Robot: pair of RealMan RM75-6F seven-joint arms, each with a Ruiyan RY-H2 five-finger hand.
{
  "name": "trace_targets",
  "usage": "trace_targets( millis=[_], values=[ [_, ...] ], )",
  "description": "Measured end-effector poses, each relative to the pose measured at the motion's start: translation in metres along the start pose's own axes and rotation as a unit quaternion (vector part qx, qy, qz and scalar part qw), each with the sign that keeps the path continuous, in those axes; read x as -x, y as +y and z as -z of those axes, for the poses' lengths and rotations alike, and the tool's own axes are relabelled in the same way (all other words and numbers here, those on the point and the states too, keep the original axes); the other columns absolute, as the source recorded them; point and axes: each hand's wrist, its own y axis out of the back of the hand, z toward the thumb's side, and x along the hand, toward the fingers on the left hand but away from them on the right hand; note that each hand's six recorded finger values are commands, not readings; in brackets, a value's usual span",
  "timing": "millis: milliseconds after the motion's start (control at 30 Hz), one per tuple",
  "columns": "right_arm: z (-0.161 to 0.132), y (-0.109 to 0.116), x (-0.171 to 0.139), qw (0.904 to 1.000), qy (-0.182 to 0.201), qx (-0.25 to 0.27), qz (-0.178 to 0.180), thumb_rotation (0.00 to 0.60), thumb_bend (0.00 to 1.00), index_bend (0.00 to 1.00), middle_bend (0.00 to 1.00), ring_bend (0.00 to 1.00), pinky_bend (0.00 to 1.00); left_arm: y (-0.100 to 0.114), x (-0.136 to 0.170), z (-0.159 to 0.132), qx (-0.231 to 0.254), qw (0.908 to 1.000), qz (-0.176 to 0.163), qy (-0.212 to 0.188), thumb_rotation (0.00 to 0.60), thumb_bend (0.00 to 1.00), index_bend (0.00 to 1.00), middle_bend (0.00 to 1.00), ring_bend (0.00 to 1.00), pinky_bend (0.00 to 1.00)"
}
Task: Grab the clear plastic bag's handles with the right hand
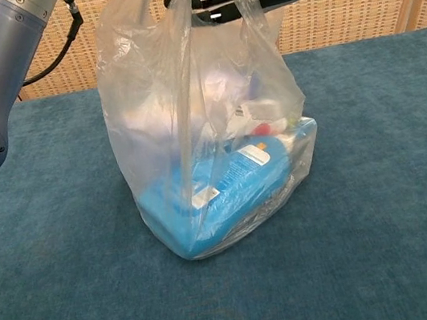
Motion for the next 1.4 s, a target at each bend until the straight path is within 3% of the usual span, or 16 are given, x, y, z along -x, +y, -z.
trace_targets(
  millis=[533, 1067, 1400],
  values=[
    [0.002, -0.002, 0.002, 0.9999, -0.002, 0.012, -0.008, 0.600, 0.00, 0.39, 0.46, 0.33, 0.35, -0.004, -0.005, -0.001, -0.021, 0.9997, 0.012, -0.005, 0.600, 0.10, 0.00, 0.00, 0.00, 0.00],
    [0.006, -0.012, 0.004, 0.9986, -0.009, 0.031, -0.042, 0.600, 0.00, 0.42, 0.46, 0.35, 0.35, -0.017, -0.016, 0.016, -0.028, 0.9988, 0.022, 0.034, 0.600, 0.10, 0.00, 0.00, 0.00, 0.00],
    [0.004, -0.005, 0.005, 0.9975, 0.003, 0.058, -0.039, 0.600, 0.00, 0.42, 0.48, 0.37, 0.38, -0.026, -0.013, 0.016, -0.026, 0.9983, 0.036, 0.038, 0.600, 0.10, 0.00, 0.00, 0.00, 0.00]
  ],
)
